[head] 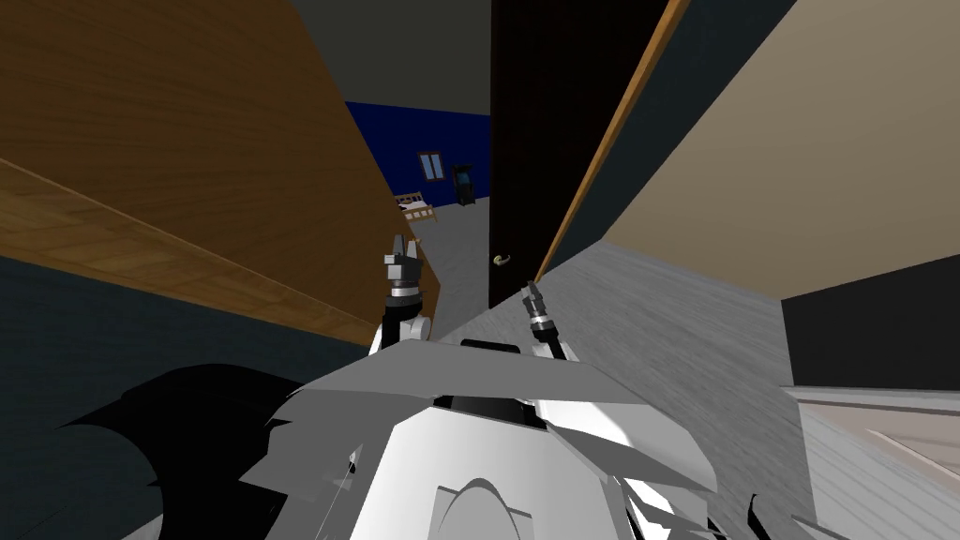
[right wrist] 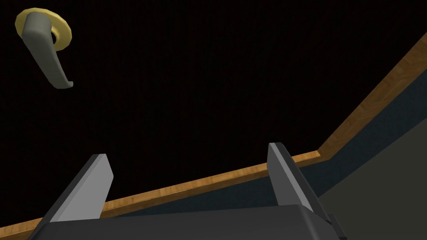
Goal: Push the door open
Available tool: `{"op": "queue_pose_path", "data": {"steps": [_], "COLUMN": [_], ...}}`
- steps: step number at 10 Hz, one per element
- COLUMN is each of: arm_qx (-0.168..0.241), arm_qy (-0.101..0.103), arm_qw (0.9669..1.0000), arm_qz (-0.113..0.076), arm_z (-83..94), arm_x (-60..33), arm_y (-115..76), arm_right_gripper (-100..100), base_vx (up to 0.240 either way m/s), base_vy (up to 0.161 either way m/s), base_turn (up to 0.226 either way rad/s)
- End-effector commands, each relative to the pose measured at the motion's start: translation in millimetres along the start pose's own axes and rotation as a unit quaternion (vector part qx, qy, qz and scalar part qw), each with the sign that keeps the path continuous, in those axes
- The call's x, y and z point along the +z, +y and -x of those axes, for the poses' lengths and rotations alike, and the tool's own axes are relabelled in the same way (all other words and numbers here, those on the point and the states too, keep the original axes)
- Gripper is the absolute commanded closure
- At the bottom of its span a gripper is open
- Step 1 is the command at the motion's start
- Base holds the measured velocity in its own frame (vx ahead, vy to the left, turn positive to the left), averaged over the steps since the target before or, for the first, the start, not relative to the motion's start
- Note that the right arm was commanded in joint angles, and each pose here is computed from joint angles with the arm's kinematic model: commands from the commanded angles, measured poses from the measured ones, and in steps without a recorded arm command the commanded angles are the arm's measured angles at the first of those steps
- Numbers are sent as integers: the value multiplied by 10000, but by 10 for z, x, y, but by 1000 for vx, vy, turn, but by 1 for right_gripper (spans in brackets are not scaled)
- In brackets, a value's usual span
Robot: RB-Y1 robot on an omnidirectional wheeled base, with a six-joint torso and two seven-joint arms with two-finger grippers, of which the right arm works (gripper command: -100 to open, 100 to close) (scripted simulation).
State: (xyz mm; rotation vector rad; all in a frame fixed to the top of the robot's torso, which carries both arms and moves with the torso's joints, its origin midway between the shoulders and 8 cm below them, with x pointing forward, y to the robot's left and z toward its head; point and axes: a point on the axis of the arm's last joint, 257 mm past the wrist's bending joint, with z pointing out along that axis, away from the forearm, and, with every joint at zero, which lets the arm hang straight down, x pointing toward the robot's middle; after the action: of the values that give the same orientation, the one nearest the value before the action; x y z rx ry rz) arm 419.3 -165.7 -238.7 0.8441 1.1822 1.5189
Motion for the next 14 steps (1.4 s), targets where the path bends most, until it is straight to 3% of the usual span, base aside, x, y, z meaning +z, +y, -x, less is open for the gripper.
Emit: {"op": "queue_pose_path", "data": {"steps": [1, 7, 14], "arm_qx": [42, 164, 275], "arm_qy": [96, 424, 751], "arm_qw": [9999, 9980, 9935], "arm_qz": [-93, -431, -804], "arm_z": [-53, -194, -305], "arm_x": [-37, -186, -385], "arm_y": [-123, -503, -874], "arm_right_gripper": [-100, -100, -100], "base_vx": [95, 93, 88], "base_vy": [-34, -39, -46], "base_turn": [70, 67, 59]}}
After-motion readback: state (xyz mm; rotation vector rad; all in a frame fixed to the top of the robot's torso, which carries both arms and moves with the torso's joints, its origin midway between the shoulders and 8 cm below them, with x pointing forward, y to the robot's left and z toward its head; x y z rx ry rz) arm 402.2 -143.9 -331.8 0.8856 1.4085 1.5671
